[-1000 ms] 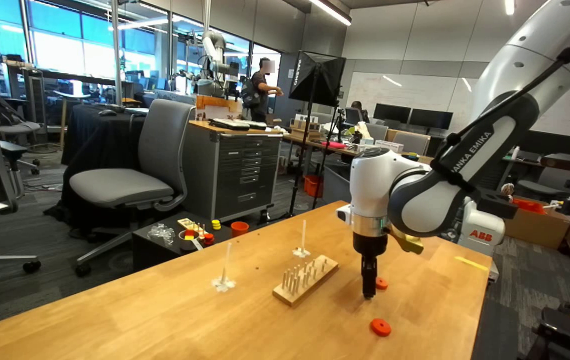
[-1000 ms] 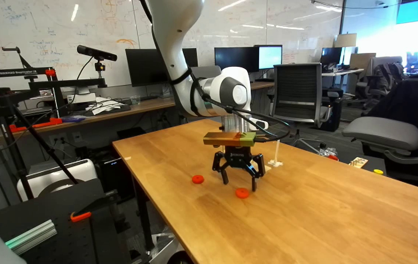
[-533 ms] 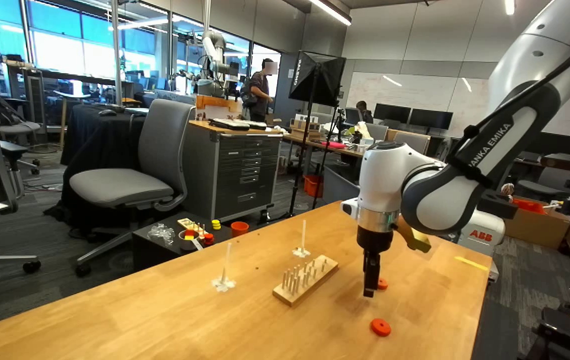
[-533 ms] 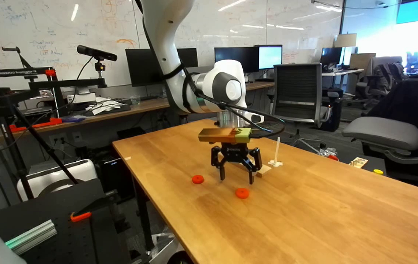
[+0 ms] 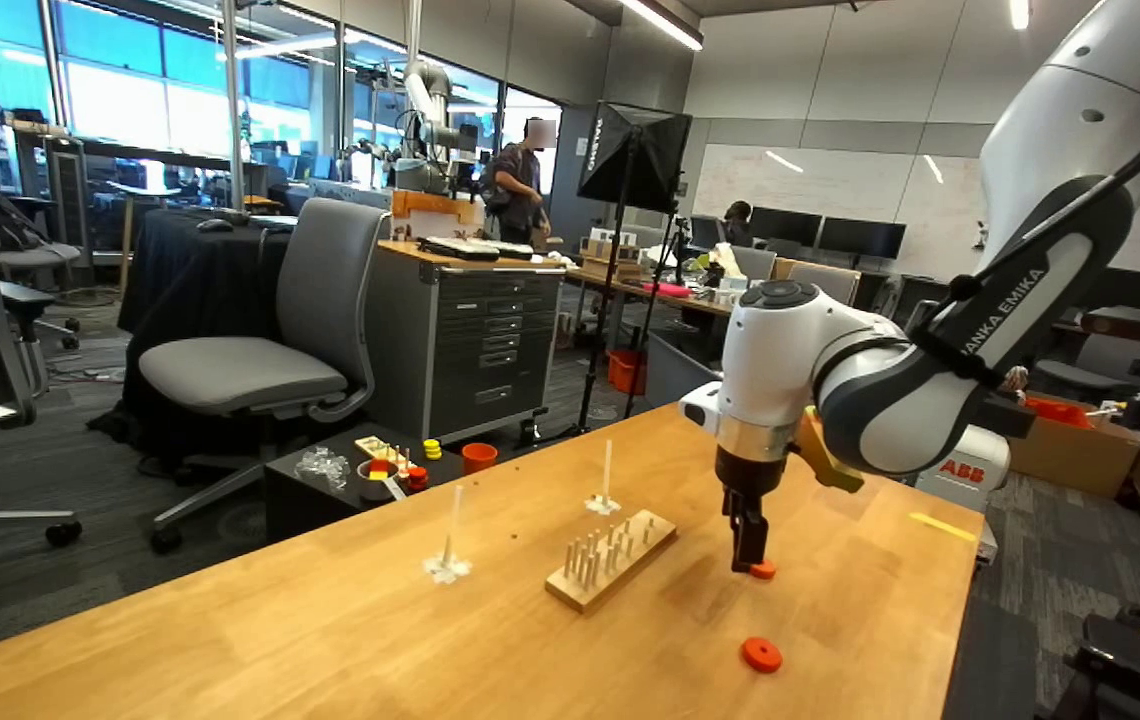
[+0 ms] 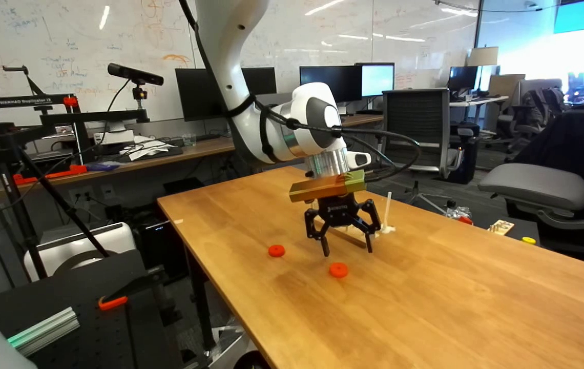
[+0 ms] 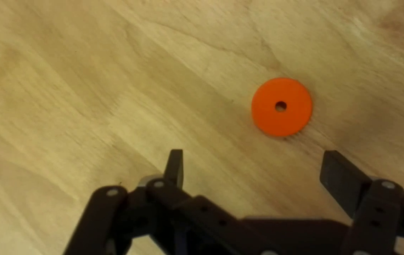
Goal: Put the right orange object on the wooden board
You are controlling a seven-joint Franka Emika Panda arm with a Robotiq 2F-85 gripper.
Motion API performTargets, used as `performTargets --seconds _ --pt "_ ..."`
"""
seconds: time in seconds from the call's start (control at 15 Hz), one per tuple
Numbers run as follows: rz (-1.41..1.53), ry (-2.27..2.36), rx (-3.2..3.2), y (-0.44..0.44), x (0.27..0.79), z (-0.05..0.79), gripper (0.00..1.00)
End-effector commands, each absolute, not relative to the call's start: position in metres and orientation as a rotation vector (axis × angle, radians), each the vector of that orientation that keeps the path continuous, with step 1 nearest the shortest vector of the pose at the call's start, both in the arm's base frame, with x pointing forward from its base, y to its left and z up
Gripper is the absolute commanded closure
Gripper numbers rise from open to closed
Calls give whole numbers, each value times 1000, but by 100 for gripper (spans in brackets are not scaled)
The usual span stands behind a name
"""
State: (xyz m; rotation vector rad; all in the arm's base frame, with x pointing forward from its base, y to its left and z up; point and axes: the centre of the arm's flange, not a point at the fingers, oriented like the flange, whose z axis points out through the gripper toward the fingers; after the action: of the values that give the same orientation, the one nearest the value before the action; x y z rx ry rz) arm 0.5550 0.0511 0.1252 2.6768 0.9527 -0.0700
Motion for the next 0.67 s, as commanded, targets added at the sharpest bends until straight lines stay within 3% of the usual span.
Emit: performTargets --seconds 0.0,0.6 --pt "-72 954 2678 52 555 124 0" --pt "-52 1000 2676 52 553 121 0"
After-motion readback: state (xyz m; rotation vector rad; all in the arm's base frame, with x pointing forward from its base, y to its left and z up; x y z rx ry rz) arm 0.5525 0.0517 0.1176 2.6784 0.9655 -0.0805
